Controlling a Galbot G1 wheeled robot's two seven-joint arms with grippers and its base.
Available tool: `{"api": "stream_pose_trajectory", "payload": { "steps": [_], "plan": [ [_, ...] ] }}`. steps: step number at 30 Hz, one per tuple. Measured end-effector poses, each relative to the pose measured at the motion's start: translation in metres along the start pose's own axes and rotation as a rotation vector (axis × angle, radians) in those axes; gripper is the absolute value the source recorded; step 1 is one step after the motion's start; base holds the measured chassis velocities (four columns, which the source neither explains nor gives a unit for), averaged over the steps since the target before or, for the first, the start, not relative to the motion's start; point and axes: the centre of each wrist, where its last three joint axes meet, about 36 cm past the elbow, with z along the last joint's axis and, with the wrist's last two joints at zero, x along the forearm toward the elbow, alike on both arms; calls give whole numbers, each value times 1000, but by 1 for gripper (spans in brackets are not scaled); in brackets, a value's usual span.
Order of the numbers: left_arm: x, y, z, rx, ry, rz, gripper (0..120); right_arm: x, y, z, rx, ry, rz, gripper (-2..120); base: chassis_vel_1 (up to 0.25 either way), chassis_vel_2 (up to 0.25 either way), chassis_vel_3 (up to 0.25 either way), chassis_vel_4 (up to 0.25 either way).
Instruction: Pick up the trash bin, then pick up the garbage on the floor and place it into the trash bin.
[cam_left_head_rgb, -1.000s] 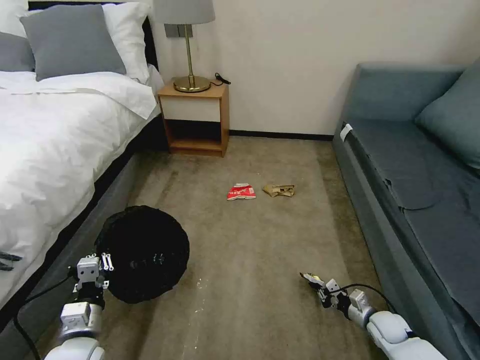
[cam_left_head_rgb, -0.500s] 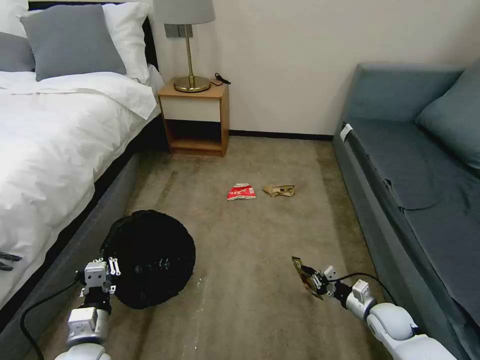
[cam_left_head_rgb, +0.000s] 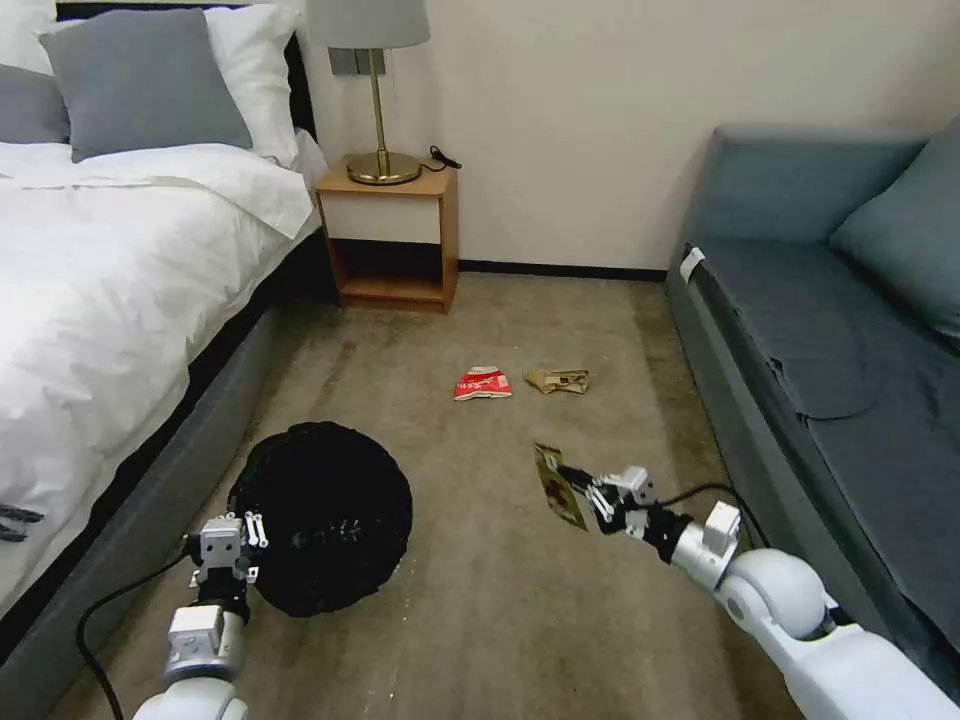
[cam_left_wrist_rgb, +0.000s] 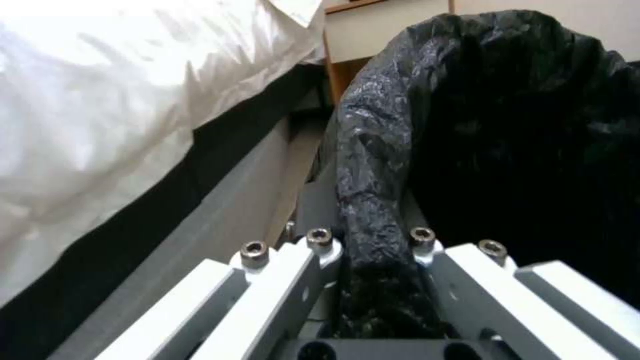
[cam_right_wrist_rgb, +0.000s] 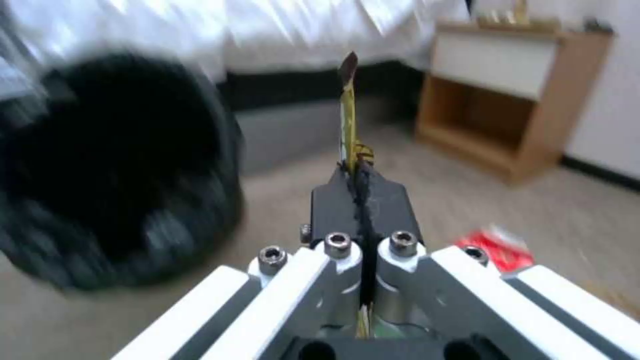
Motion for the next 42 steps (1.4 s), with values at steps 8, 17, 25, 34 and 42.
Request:
{"api": "stream_pose_trajectory", "payload": {
  "steps": [8,17,25,34,42],
  "plan": [
    [-4,-27,-6,26,-2,35,4,-28,21,-55,-57,-112,-126,0,0,0,0,0],
    [-9,-53,-12,59,-9,90,4,-57,26,-55,-153,-163,-207,0,0,0,0,0],
    [-13,-75,-20,83,-1,98,4,-91,20,-24,-204,-159,-217,0,0,0,0,0],
    [-17,-87,-27,98,10,81,4,-116,24,18,-216,-122,-213,0,0,0,0,0],
    [-19,-90,-29,115,16,63,4,-123,26,47,-180,-41,-221,0,0,0,0,0]
  ]
}}
